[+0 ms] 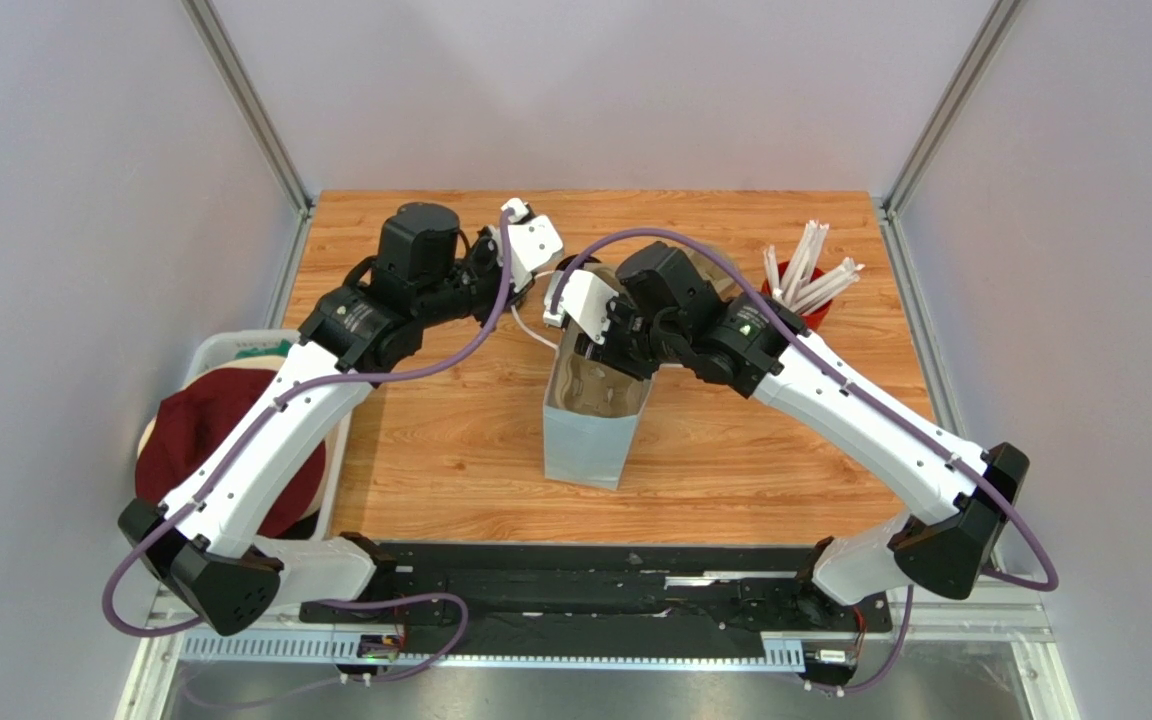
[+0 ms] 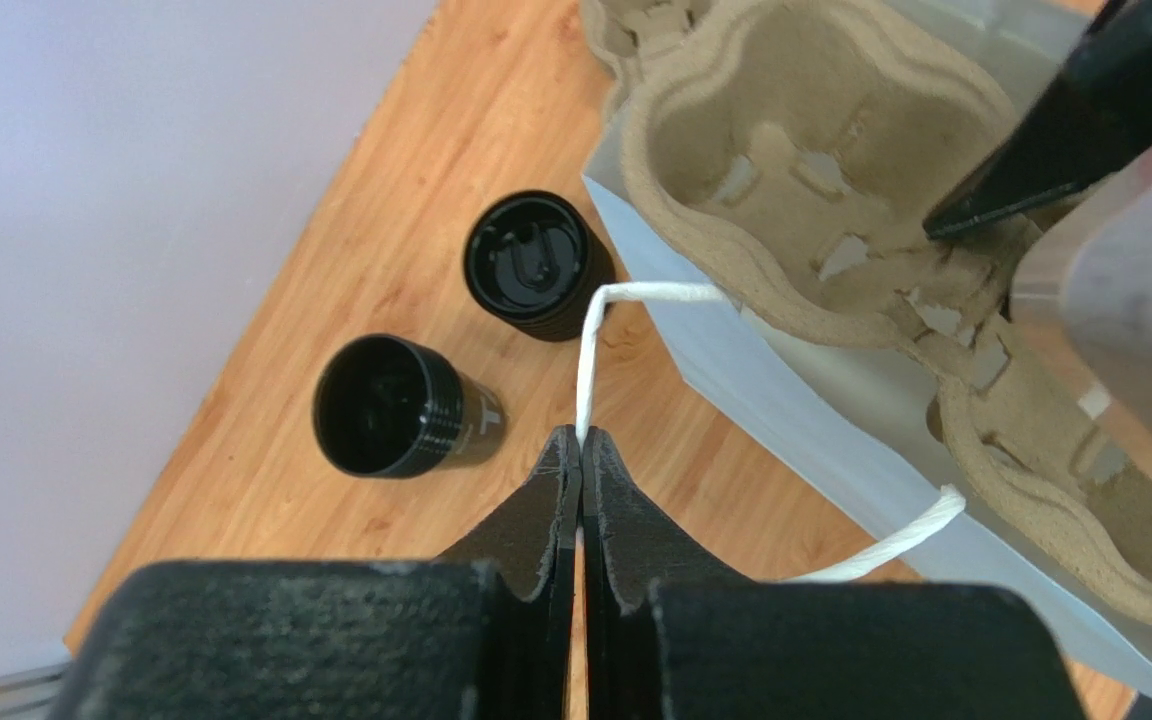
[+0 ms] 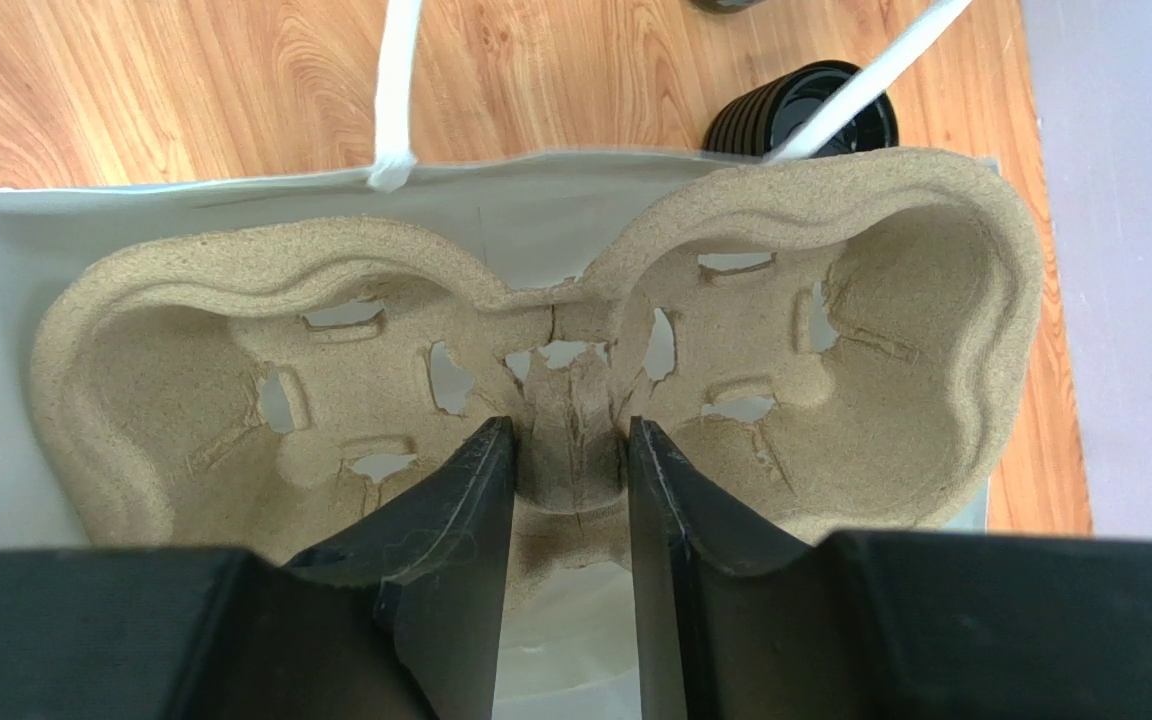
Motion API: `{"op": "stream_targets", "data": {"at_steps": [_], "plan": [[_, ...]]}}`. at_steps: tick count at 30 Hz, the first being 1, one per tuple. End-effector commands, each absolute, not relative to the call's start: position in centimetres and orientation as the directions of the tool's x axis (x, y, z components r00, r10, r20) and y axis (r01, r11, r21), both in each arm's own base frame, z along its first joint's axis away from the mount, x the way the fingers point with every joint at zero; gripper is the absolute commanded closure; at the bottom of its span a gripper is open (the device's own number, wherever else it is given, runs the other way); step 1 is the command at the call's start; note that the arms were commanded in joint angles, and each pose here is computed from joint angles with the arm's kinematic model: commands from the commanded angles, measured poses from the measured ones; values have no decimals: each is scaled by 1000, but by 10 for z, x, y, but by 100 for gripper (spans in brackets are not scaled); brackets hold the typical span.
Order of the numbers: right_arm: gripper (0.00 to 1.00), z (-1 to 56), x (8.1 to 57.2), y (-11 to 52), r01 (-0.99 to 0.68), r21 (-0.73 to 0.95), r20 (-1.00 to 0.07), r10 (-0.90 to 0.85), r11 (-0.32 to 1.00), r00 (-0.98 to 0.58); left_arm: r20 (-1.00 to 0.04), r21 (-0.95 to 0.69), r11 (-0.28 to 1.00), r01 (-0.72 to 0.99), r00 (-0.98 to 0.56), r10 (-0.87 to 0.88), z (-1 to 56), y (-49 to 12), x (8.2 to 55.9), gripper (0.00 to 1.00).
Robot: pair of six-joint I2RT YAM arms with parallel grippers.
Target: Pack the takeout coffee
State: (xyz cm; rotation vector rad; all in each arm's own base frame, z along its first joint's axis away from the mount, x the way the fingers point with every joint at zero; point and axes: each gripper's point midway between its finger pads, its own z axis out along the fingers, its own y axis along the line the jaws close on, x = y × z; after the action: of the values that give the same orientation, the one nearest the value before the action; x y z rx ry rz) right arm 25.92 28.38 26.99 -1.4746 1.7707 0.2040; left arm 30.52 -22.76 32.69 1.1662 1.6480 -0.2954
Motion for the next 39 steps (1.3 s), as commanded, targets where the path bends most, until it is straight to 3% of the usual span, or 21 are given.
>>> {"op": "stream_targets", "data": {"at_steps": [1, 24, 39], "plan": [[67, 270, 256, 289, -889, -316, -685, -728, 332, -29, -889, 365, 592, 719, 80, 451, 366, -219, 310, 98], [68, 228, 243, 310, -955, -168, -637, -766, 245, -85, -893, 349, 619, 703, 50, 447, 342, -216, 312, 98], [69, 202, 255, 308, -951, -151, -557, -818, 268, -142, -895, 368, 694, 618, 34, 445, 333, -197, 317, 98]]}}
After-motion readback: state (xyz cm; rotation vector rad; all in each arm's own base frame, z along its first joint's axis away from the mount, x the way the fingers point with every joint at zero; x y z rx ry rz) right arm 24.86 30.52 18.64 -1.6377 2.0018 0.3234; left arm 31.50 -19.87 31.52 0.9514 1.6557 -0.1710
